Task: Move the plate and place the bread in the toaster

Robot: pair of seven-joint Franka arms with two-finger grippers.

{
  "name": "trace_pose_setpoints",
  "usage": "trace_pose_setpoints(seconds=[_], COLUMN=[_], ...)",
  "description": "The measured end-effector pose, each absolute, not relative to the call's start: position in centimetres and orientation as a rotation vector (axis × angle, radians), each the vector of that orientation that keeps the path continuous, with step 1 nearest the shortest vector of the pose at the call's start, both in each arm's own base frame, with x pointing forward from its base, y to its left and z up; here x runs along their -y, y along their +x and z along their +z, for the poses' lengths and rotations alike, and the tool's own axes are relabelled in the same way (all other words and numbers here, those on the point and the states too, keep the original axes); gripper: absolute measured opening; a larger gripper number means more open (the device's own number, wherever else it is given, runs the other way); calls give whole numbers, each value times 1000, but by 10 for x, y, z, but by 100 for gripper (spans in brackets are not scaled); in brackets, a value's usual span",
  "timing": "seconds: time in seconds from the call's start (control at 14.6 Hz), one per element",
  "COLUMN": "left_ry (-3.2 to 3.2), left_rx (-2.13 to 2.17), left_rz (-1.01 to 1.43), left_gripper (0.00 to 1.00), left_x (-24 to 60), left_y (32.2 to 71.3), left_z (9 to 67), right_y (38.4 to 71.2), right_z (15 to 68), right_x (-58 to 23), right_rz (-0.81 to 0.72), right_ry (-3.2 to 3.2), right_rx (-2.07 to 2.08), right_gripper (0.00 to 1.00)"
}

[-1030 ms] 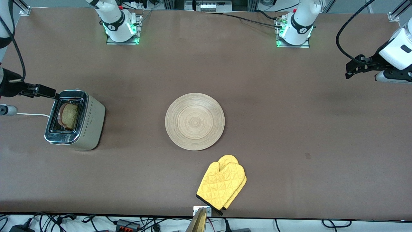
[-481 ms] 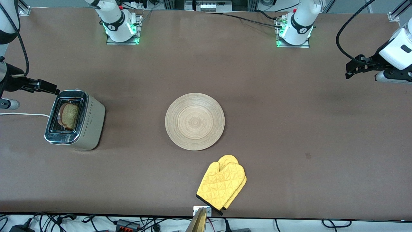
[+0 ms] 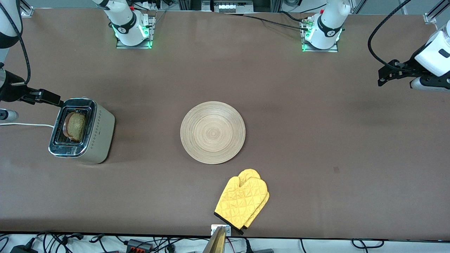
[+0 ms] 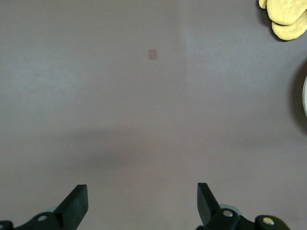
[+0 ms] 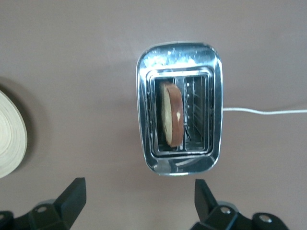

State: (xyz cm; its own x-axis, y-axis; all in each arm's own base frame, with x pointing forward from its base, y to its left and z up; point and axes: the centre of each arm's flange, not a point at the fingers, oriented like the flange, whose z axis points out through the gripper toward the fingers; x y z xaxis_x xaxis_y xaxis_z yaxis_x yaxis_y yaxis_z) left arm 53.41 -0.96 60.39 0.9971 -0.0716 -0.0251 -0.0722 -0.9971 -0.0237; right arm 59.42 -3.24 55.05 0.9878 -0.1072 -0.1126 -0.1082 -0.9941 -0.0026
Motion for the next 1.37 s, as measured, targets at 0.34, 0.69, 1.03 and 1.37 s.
trace_pose_setpoints(seconds=[0.34, 0.69, 1.03, 1.37], left_ry=[-3116, -3116, -3116, -3116], left_rx=[-100, -96, -95, -95], left_rz=[41, 43, 44, 44], left_gripper=[100, 100, 100, 100], left_x=[5, 4, 3, 3], left_y=[534, 534, 534, 534], left_z=[604, 604, 604, 604], right_y=[583, 596, 606, 606], right_z=[560, 589, 597, 597], right_x=[27, 18, 21, 22], right_rz=[302, 130, 0, 1], right_ry=[-3115, -3166, -3182, -3182], right_rx=[-154, -122, -125, -129], right_gripper=[100, 100, 100, 100])
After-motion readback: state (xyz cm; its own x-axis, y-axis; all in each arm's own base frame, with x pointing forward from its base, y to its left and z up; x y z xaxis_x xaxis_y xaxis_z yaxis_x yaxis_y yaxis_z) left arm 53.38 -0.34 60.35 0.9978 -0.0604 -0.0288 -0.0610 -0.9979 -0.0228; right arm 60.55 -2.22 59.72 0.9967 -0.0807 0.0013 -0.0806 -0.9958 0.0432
